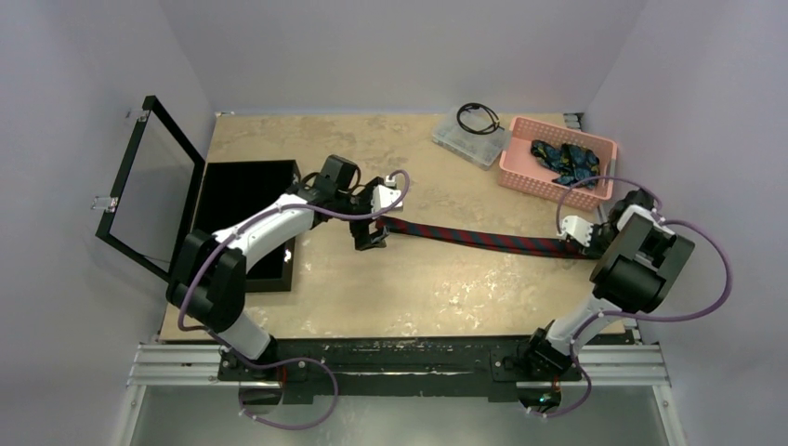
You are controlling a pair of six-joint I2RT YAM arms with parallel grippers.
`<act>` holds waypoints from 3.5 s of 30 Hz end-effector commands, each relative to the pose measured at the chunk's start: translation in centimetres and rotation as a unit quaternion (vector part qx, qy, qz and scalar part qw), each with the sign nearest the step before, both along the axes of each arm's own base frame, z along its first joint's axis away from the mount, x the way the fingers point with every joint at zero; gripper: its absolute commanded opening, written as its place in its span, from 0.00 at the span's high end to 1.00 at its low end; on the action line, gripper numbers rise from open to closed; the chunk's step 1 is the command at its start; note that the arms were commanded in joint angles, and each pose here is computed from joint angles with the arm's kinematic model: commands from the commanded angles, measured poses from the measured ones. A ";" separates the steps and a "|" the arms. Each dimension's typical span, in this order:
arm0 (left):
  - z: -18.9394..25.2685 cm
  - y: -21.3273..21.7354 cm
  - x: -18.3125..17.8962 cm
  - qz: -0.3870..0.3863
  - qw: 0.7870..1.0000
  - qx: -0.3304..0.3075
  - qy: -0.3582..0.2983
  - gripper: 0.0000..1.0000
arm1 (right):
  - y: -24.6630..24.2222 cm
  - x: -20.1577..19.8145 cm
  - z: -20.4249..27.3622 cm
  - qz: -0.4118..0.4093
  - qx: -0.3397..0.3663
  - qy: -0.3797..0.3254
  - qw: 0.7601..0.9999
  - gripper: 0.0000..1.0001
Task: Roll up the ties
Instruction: Flatten out the tie at the center of the board.
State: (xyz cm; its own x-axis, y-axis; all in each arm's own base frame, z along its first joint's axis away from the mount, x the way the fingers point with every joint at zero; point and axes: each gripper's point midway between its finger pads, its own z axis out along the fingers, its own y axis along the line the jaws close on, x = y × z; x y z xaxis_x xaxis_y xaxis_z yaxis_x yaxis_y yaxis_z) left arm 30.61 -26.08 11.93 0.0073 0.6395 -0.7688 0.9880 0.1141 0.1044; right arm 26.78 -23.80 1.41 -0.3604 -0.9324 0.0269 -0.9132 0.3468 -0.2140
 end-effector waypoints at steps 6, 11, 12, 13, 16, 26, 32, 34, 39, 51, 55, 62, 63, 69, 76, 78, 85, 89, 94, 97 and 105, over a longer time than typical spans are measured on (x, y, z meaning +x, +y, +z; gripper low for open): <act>0.5 -2.7 2.9 0.020 1.000 -0.015 -0.010 0.04 | 0.9 -1.7 2.1 0.010 0.046 0.011 0.999 0.33; -1.4 -4.3 4.3 -0.008 1.000 0.016 -0.021 0.00 | 5.4 -1.4 4.9 0.026 0.112 -0.035 0.993 0.26; -1.8 -4.6 4.6 -0.011 1.000 0.020 -0.021 0.00 | 6.2 -1.1 5.3 0.024 0.129 -0.044 0.990 0.24; -2.2 -5.1 4.9 -0.016 0.999 0.022 -0.018 0.00 | 6.9 -0.8 5.8 0.020 0.145 -0.055 0.988 0.21; -3.5 -6.1 5.4 -0.028 0.999 0.043 -0.008 0.00 | 9.4 0.6 7.7 0.000 0.215 -0.087 0.973 0.15; -5.1 -6.4 4.2 -0.044 0.993 0.088 0.058 0.06 | 16.9 6.4 17.7 -0.101 0.491 -0.197 0.842 0.02; -8.0 -5.1 4.0 -0.007 0.982 0.175 0.069 0.10 | 18.7 7.5 18.7 -0.164 0.617 -0.106 0.762 0.02; -8.6 -5.0 4.7 0.010 0.980 0.186 0.063 0.11 | 18.8 8.0 18.2 -0.180 0.630 -0.091 0.750 0.02; -9.1 -5.1 5.3 0.015 0.978 0.200 0.061 0.11 | 20.3 6.2 17.4 -0.130 0.585 -0.097 0.794 0.03; -8.4 -4.9 -1.3 0.003 0.973 0.197 0.119 0.21 | 20.1 7.0 14.6 -0.207 0.500 -0.128 0.831 0.02; -8.2 -4.7 -3.5 0.014 0.972 0.172 0.158 0.29 | 22.1 6.0 13.7 -0.191 0.491 -0.113 0.843 0.02; -6.8 -4.3 -4.9 0.033 0.976 0.136 0.168 0.40 | 26.7 3.0 10.6 -0.160 0.480 -0.062 0.861 0.02; -6.4 -4.2 -4.7 0.039 0.978 0.128 0.161 0.42 | 27.6 2.5 10.3 -0.156 0.484 -0.053 0.860 0.02; -3.1 -3.6 -2.5 0.060 0.991 0.028 0.115 0.29 | 30.6 1.5 9.0 -0.145 0.499 -0.032 0.854 0.03; 3.5 -1.6 -2.9 0.074 0.982 -0.170 0.029 0.03 | 35.3 2.2 10.0 -0.166 0.542 -0.011 0.824 0.11; 5.1 -1.0 -3.4 0.080 0.979 -0.183 0.040 0.00 | 36.5 3.4 10.2 -0.193 0.513 -0.037 0.835 0.10; 11.9 1.4 -2.3 0.122 0.969 -0.209 0.051 0.00 | 37.1 8.9 18.0 -0.145 0.474 -0.278 0.823 0.02; 16.3 2.1 -1.2 0.118 0.965 -0.233 0.023 0.00 | 38.8 10.2 21.8 -0.167 0.535 -0.272 0.782 0.02; 19.3 2.6 0.6 0.143 0.961 -0.236 0.032 0.00 | 41.3 9.8 20.1 -0.136 0.534 -0.146 0.821 0.02; 19.2 3.5 2.4 0.198 0.957 -0.207 0.035 0.00 | 42.5 9.0 19.5 -0.150 0.560 -0.099 0.809 0.02; 11.0 4.6 -1.0 0.183 0.966 -0.181 0.036 0.00 | 44.2 5.5 14.4 -0.193 0.569 0.018 0.799 0.02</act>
